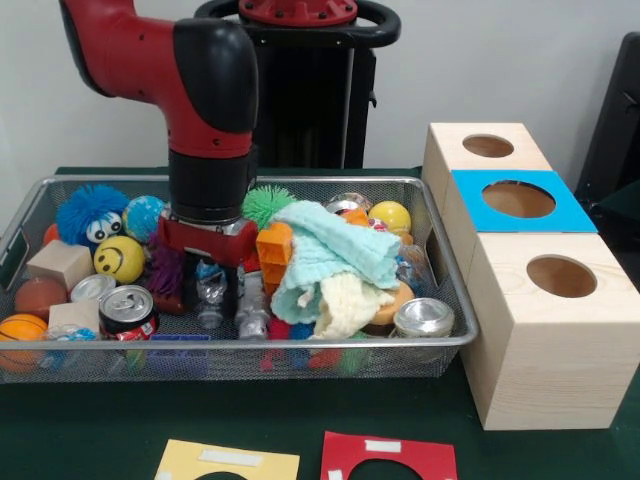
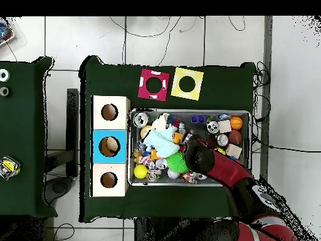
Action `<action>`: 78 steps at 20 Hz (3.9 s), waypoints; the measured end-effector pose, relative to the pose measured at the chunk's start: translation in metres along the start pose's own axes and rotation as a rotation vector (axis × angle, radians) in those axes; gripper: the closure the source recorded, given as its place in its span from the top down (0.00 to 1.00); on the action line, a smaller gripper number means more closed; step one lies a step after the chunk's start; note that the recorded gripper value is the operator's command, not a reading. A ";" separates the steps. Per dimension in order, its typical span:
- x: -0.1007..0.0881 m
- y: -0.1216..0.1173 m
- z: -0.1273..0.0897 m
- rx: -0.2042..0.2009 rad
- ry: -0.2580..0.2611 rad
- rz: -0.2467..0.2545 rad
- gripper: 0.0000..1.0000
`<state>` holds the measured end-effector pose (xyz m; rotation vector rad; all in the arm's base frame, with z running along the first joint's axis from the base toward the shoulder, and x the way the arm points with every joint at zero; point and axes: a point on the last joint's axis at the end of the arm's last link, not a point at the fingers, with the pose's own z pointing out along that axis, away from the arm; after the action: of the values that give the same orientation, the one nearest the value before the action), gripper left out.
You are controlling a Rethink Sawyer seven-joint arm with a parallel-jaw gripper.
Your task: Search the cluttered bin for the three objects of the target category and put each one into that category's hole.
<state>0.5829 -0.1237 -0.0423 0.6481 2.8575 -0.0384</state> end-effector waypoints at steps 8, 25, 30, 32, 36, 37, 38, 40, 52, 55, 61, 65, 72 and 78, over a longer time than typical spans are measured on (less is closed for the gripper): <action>-0.003 0.018 -0.056 0.025 0.086 -0.048 0.00; 0.005 0.010 -0.109 0.091 0.263 -0.060 0.00; 0.004 0.011 -0.135 0.113 0.333 -0.063 0.00; 0.004 0.013 -0.147 0.120 0.358 -0.065 0.00; 0.004 0.022 -0.175 0.133 0.398 -0.076 0.00; 0.003 0.024 -0.180 0.135 0.402 -0.078 0.00; 0.003 0.026 -0.183 0.136 0.405 -0.080 0.00; 0.001 0.030 -0.195 0.141 0.410 -0.085 0.00; -0.019 0.060 -0.237 0.158 0.340 -0.130 0.00; -0.022 0.065 -0.239 0.154 0.333 -0.132 0.00; -0.012 0.093 -0.227 0.126 0.350 -0.116 0.00; -0.005 0.111 -0.216 0.117 0.350 -0.110 0.00; 0.014 0.142 -0.195 0.102 0.311 -0.046 0.00; 0.025 0.156 -0.196 0.102 0.304 -0.015 0.00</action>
<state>0.5892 0.0414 0.1471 0.7073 3.1706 -0.0965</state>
